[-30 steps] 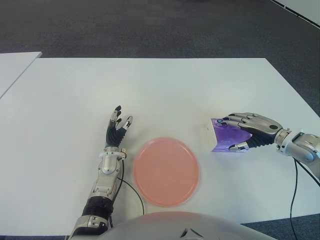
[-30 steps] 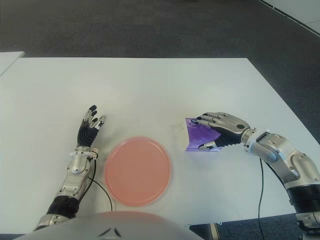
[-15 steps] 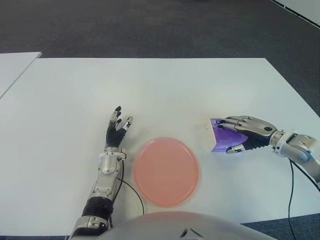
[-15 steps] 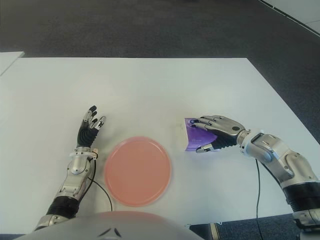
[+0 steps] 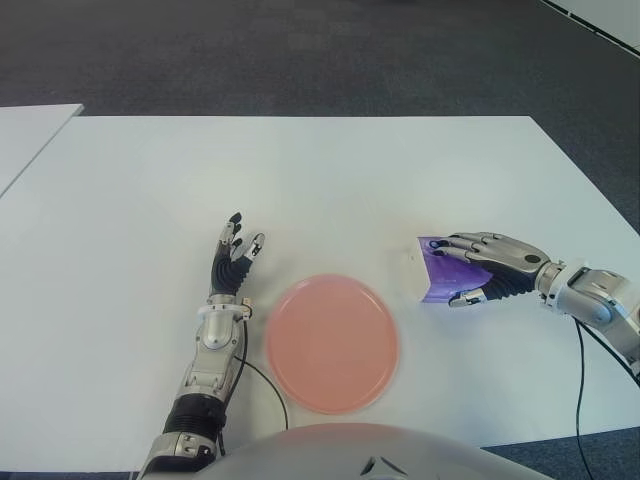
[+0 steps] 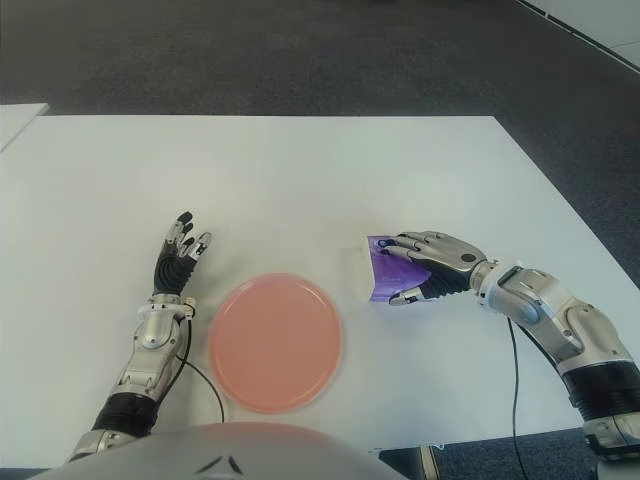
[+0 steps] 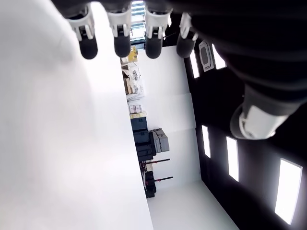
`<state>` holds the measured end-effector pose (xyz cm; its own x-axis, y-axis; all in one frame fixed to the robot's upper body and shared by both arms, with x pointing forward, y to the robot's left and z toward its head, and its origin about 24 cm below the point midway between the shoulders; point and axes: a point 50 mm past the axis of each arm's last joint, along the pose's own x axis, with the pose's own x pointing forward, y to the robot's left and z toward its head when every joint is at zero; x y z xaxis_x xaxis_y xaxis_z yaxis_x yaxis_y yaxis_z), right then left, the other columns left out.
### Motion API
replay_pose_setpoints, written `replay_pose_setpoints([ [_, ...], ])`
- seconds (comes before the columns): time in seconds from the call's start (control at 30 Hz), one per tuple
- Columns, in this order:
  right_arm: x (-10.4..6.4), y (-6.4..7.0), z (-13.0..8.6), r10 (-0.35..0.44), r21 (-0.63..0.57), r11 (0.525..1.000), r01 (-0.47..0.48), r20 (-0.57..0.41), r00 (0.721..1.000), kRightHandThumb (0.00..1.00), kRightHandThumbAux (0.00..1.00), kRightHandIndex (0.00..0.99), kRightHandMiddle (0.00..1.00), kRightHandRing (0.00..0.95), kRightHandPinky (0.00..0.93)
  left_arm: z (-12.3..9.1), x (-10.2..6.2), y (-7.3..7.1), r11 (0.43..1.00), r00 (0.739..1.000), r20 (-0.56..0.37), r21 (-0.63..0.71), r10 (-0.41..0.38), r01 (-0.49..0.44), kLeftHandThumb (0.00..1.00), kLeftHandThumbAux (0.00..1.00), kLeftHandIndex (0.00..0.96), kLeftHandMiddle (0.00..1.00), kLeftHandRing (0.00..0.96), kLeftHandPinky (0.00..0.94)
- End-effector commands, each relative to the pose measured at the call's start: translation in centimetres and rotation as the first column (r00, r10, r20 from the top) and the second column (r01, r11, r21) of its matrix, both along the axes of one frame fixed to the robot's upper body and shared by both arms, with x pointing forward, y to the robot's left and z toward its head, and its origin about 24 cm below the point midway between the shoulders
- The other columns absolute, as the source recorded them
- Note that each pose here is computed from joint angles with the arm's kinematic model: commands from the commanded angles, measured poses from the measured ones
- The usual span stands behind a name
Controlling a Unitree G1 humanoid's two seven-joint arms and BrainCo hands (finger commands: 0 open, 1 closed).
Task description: Put the tissue paper into the plate.
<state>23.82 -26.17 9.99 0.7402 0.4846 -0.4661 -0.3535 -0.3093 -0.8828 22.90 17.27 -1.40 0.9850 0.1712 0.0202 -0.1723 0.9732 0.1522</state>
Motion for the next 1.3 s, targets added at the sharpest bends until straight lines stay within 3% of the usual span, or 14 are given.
replay_pose_setpoints([
  [0.03,-0.4,0.2,-1.5,0.009,-0.012,1.000,-0.010,-0.052,0.999,0.286,0.136,0.000,0.000,0.000,0.000,-0.3,-0.3,0.3,1.000,1.000,-0.024,0.013,0.011,-0.010,0.033,0.494,0.000,0.000,0.000,0.000],
  [0.87,0.8,0.5,-2.0,-0.044,0.045,0.998,0.041,0.052,0.998,0.261,0.151,0.000,0.000,0.000,0.000,-0.4,-0.2,0.4,0.999,0.999,-0.027,-0.030,0.027,-0.028,0.036,0.517,0.000,0.000,0.000,0.000],
  [1.07,1.5,-0.2,-8.2,-0.124,0.036,0.992,0.121,0.104,0.987,0.294,0.160,0.000,0.000,0.000,0.000,-0.4,-0.3,0.3,1.000,1.000,-0.023,-0.021,0.019,-0.020,0.044,0.514,0.000,0.000,0.000,0.000],
  [1.3,1.6,1.3,-10.4,-0.140,0.101,0.988,0.116,0.282,0.949,0.374,0.174,0.000,0.000,0.000,0.000,-0.5,-0.4,0.5,0.999,0.999,-0.020,-0.022,0.025,-0.025,0.049,0.521,0.000,0.000,0.000,0.000],
])
